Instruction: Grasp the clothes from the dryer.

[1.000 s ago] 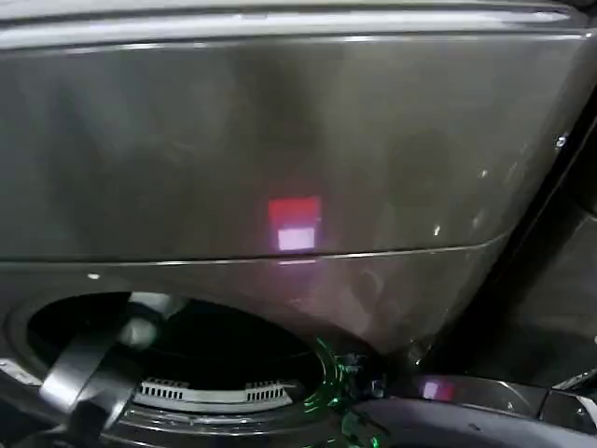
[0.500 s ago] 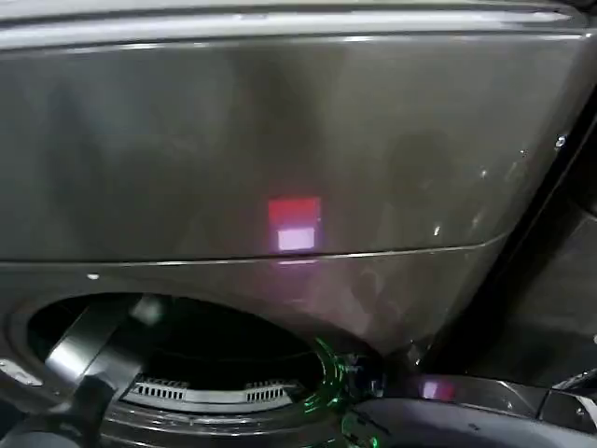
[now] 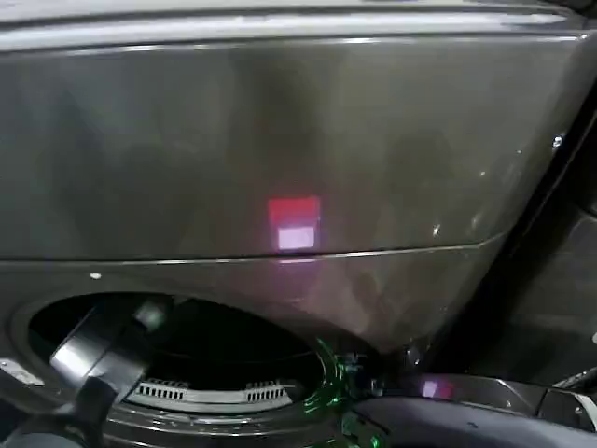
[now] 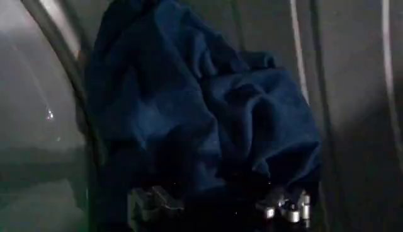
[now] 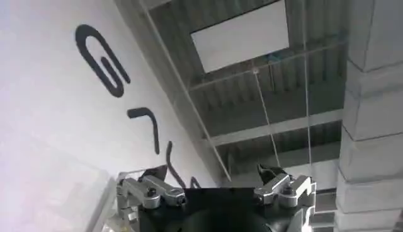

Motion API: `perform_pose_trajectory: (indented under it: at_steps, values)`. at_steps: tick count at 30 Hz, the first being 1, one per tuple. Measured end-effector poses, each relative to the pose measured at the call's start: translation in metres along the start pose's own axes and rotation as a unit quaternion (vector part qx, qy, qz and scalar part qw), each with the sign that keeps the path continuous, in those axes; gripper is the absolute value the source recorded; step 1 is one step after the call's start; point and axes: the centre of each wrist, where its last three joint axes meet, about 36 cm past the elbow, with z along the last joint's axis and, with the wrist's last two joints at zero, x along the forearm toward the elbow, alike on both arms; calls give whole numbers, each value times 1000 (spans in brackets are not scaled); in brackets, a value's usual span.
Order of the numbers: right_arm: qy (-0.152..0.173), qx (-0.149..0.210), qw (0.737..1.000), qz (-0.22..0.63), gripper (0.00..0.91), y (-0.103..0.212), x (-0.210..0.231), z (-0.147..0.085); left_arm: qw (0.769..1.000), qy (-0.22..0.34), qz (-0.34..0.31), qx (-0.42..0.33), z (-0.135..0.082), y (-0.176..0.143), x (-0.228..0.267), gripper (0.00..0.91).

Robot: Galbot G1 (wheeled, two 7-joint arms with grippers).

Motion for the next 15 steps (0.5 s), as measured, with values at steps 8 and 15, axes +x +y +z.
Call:
perform_pose_trajectory:
  at_steps: [8, 15]
  values:
    - [1, 1, 1000, 2, 907, -1, 2, 0, 1000, -8, 16, 4, 0, -5, -7, 0]
    - [3, 0, 1000, 2, 907, 2, 3, 3, 998, -48, -4, 36, -1, -12, -11, 0]
